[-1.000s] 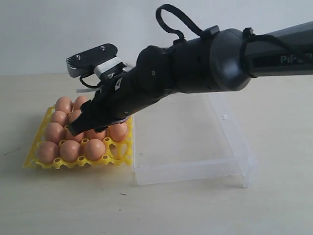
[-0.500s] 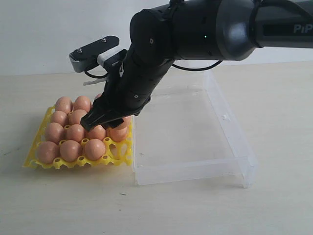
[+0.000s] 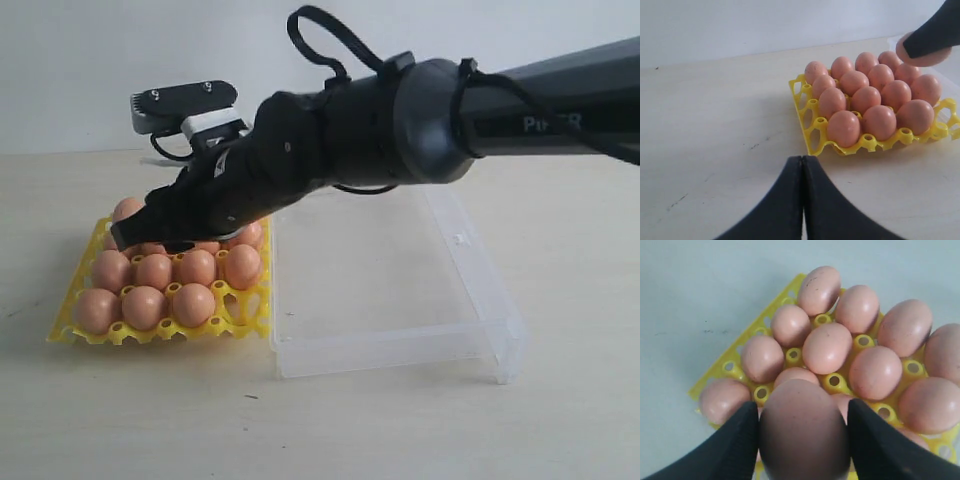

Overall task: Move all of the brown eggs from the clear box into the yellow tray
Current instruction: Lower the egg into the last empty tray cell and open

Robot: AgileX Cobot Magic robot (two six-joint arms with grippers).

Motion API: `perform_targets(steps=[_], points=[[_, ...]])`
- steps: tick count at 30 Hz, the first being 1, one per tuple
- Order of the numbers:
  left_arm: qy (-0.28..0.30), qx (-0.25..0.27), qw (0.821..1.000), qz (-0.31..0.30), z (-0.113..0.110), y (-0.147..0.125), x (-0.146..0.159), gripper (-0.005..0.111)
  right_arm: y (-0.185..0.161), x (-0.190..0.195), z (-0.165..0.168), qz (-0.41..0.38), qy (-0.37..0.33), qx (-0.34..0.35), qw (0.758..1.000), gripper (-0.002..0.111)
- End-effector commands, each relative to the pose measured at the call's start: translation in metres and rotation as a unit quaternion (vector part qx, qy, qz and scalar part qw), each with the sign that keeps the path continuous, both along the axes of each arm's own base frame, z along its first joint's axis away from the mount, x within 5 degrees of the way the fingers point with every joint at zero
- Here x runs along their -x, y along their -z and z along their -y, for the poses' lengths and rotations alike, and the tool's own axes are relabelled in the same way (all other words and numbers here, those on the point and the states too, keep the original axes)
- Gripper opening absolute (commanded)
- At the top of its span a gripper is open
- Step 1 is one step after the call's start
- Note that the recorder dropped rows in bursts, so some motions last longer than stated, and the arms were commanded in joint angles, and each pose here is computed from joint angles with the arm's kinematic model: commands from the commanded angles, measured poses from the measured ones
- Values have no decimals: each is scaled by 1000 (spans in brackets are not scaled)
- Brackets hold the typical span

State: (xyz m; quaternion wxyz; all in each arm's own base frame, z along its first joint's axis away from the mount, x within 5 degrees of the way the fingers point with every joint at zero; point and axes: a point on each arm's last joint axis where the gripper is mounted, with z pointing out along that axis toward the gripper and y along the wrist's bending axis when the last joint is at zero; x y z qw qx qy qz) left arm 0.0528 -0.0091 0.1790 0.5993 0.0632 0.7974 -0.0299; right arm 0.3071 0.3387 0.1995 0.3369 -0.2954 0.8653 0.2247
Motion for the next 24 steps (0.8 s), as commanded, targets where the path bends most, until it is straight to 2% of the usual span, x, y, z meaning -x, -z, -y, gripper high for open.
perform_targets(steps=[1,4,7,9,12,19,24], points=[[1,0,1000,9,0,-2,0,0,-2,4,6,47,36,-55,997,0],[1,0,1000,9,0,-2,0,0,-8,11,13,76,67,-120,988,0],[1,0,1000,9,0,-2,0,0,-20,35,32,191,69,-209,956,0],[1,0,1000,9,0,-2,0,0,-17,44,36,212,48,-211,953,0],[1,0,1000,9,0,-2,0,0,-8,52,39,191,27,-211,958,0],[1,0,1000,9,0,-2,0,0,18,51,38,171,48,-245,953,0],[1,0,1000,9,0,-2,0,0,49,49,35,139,56,-227,962,0]])
